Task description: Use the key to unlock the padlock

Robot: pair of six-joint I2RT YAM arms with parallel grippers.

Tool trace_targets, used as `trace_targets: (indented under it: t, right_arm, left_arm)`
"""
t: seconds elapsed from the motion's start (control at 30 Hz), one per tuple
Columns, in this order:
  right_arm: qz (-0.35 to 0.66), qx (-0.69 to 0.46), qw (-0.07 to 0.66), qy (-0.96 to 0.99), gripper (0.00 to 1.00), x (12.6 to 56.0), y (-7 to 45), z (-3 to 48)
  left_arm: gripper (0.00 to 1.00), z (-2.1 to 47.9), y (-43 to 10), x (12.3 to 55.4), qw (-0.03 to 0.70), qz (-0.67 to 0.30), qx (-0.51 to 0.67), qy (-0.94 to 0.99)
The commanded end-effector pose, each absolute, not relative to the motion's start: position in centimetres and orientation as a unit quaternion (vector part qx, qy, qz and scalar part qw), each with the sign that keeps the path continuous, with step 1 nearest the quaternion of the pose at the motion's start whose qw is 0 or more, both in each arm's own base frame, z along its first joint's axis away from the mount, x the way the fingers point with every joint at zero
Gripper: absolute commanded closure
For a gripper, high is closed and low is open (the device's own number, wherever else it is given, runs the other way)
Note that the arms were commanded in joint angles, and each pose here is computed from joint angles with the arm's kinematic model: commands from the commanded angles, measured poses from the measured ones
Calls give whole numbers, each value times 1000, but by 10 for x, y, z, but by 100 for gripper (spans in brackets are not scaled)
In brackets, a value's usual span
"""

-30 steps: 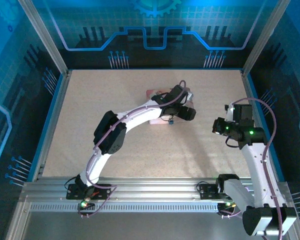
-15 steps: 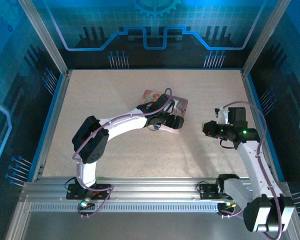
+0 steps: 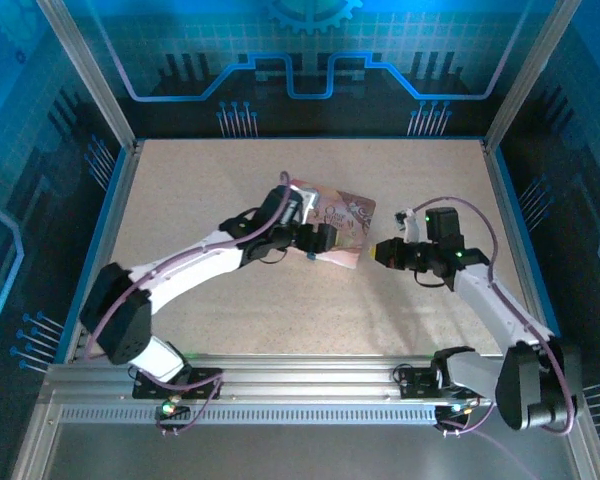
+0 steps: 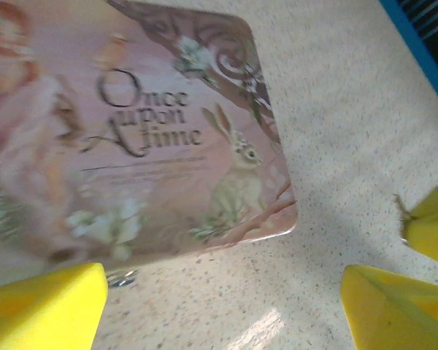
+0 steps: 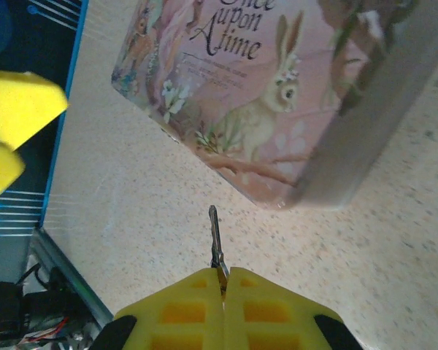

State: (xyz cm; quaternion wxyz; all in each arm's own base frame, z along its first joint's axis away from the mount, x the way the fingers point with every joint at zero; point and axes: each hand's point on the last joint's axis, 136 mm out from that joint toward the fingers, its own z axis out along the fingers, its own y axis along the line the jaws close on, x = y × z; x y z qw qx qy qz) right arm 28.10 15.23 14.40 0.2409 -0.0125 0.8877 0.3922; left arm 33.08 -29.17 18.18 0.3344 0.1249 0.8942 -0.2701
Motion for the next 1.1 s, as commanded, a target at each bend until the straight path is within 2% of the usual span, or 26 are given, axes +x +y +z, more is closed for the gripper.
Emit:
trace_targets:
  t: [0.0, 0.13, 0.4, 0.8, 1.07]
  right_arm:
    - [447, -39, 261, 855, 100, 304, 179, 160]
    - [458, -42, 264, 848, 100, 330, 194, 155]
    - [458, -29, 241, 855, 100, 364, 214, 127]
    - [392, 3, 176, 903, 100, 355, 207, 74]
    - [373, -2, 167, 913, 100, 348, 207, 65]
  left_arm:
    - [16, 162, -273, 313, 309, -288, 96, 901]
    - [17, 142, -259, 301, 296, -318, 65, 898]
    - [17, 110, -261, 297, 303, -328, 80, 891]
    - [20, 84, -278, 319, 326, -337, 102, 877]
    - [25, 73, -280, 330, 350, -322, 116, 872]
